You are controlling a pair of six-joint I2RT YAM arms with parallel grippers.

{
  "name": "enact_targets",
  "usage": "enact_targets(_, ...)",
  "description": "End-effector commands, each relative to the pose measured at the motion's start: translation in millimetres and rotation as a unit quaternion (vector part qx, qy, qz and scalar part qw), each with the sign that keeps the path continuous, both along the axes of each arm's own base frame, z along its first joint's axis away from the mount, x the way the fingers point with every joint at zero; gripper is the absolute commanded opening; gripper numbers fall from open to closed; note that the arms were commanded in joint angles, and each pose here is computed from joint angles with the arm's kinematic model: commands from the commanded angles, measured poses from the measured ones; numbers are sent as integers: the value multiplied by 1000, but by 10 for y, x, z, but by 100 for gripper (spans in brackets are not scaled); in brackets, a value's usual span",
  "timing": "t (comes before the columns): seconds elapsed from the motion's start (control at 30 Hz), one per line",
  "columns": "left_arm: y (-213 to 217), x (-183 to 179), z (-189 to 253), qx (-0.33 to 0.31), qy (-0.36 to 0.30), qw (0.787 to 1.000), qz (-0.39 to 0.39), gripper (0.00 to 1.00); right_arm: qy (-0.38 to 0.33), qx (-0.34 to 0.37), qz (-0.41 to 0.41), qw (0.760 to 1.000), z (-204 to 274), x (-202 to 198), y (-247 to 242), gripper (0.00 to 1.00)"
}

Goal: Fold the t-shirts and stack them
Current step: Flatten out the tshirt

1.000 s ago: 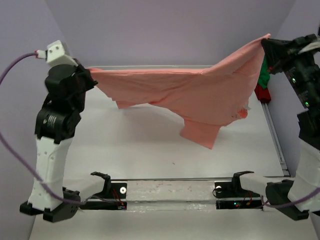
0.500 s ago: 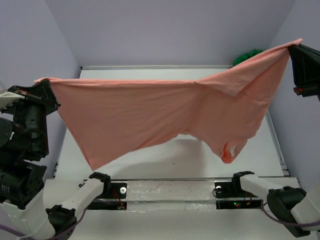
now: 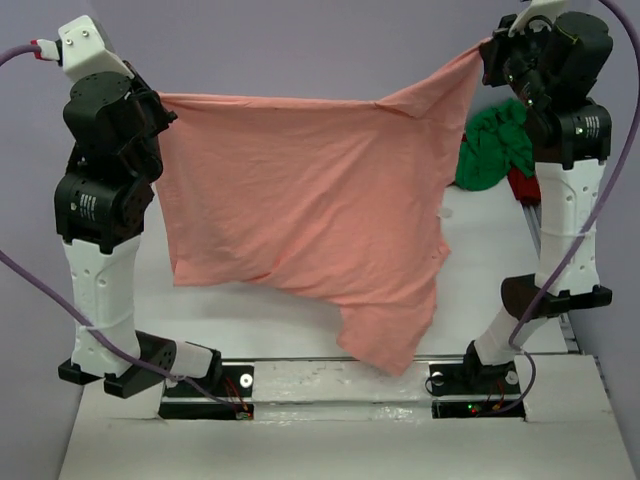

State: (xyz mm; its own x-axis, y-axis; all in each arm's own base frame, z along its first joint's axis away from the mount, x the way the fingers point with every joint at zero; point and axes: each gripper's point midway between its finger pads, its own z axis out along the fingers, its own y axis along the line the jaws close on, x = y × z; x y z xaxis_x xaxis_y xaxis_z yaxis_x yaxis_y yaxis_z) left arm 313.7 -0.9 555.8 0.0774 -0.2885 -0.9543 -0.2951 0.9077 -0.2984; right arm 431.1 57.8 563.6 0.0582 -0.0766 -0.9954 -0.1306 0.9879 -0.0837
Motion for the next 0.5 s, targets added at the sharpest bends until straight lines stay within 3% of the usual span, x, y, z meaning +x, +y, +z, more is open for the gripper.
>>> enact_targets(0.0,320,-750,569,-15,-108,994,28,0,-180,9,-37,983,1164,-1361,-336,0)
enact_targets(0.23,470,-1351,617,-30,-144,989,20,0,-251,31,-5,968,1429,-2413,-370,0)
enact_targets(0.47,560,-1978,709,-49,-214,975,-8,0,-315,47,83,944,1562,-3403,-197,0)
